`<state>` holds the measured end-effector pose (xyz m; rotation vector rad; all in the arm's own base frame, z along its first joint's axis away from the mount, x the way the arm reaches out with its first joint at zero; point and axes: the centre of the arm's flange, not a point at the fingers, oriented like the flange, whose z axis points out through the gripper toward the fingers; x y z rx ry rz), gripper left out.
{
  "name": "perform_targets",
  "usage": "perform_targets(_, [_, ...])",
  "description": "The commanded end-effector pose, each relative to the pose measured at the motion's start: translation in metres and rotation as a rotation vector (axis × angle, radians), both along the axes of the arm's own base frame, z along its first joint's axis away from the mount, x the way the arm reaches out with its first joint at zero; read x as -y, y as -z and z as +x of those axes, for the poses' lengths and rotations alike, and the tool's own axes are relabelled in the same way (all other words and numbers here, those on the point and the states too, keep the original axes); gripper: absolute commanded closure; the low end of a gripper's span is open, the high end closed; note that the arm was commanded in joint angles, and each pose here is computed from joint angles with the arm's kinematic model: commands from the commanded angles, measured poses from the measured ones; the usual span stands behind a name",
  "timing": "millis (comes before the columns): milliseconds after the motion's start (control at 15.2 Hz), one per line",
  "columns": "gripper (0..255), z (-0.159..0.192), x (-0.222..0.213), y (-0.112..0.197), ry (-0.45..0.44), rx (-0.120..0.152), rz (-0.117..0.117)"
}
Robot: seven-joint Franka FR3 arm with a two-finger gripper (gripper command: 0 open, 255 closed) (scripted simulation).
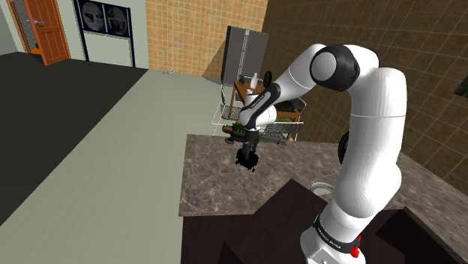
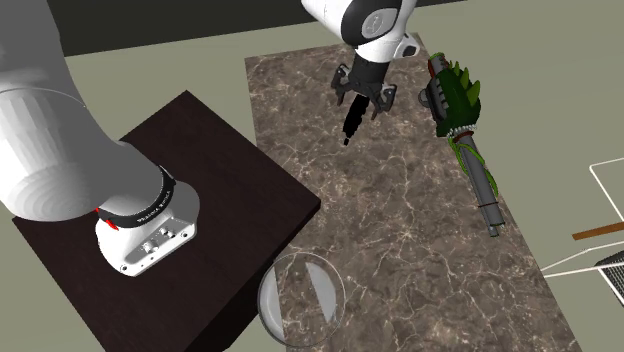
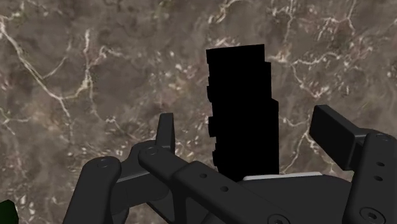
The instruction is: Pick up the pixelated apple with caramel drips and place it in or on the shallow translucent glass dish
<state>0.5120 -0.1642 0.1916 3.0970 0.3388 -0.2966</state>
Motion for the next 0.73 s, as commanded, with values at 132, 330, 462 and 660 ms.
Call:
perform_targets(132, [0, -0.0007, 0.0005, 0.0020, 0.000, 0.000, 0.000])
perform_targets(330, [0, -0.0007, 0.0005, 0.0020, 0.000, 0.000, 0.000])
perform_targets(462, [255, -0.0007, 0.0005, 0.0020, 0.000, 0.000, 0.000])
perform_targets(660, [255, -0.0007, 0.0005, 0.0020, 0.000, 0.000, 0.000])
